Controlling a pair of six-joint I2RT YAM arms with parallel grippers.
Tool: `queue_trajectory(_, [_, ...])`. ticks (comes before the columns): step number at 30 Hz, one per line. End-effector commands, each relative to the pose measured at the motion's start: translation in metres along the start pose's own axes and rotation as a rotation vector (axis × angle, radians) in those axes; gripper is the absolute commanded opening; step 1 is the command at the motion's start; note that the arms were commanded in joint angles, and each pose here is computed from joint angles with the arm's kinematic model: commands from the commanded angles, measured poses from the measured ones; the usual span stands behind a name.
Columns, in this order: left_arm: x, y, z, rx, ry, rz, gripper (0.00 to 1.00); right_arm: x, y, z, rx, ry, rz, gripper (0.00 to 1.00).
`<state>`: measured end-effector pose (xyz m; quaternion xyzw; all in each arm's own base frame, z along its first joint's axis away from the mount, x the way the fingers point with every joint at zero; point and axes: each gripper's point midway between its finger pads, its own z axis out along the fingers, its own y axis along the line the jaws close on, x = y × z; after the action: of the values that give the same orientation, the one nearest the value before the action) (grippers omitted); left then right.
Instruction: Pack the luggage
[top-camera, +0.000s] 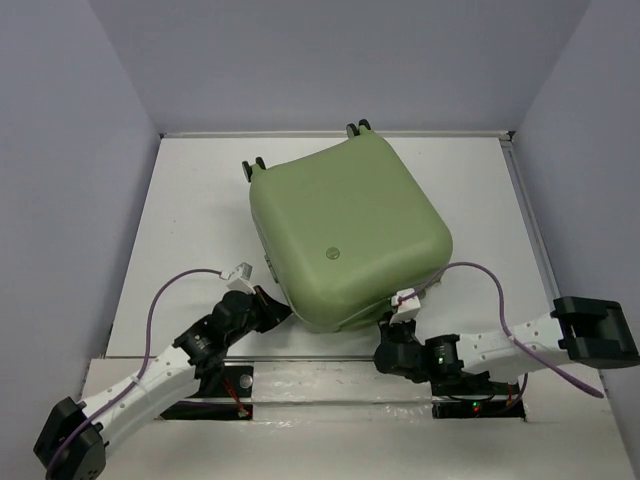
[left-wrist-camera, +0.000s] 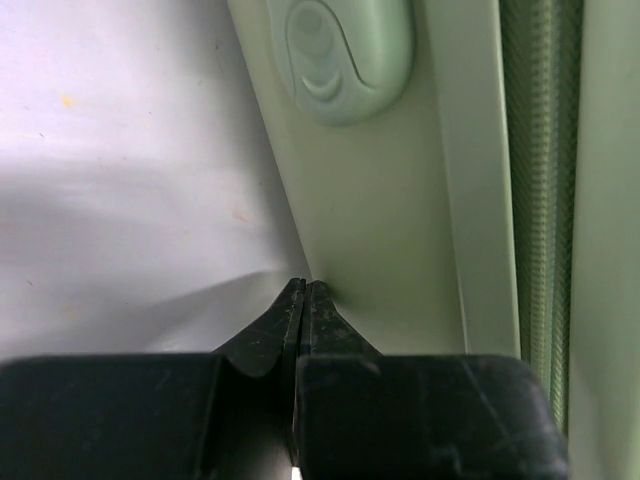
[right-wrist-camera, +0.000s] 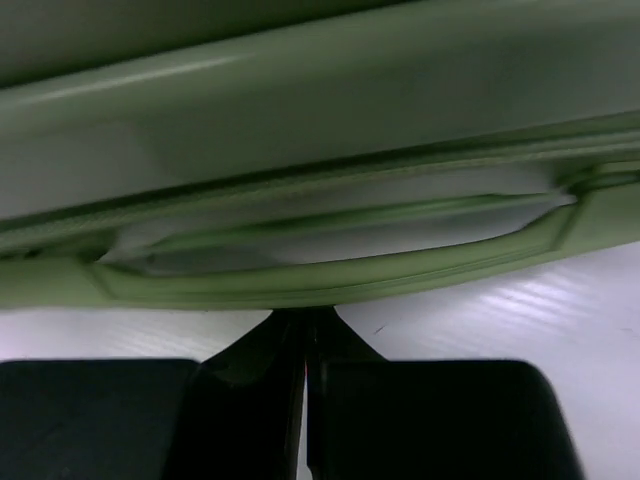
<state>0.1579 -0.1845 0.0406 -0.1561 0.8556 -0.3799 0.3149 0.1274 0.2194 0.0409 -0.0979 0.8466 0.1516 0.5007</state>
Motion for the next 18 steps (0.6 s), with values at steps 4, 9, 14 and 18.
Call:
queue_trajectory(4, [-0.019, -0.018, 0.006, 0.043, -0.077, -0.005, 0.06, -0.080, -0.008, 0.006, 0.229, -0.462, 0.218, 0.07])
queue_trajectory(9, [-0.022, -0.024, 0.005, 0.059, -0.091, -0.007, 0.06, -0.094, -0.002, 0.011, 0.252, -0.475, 0.269, 0.07])
queue_trajectory(14, [-0.031, -0.033, 0.003, 0.080, -0.122, -0.002, 0.06, -0.107, 0.016, 0.030, 0.246, -0.394, 0.283, 0.07])
queue_trajectory(18, [-0.040, -0.044, 0.000, 0.100, -0.151, 0.011, 0.06, -0.118, 0.049, 0.041, 0.170, -0.314, 0.206, 0.07])
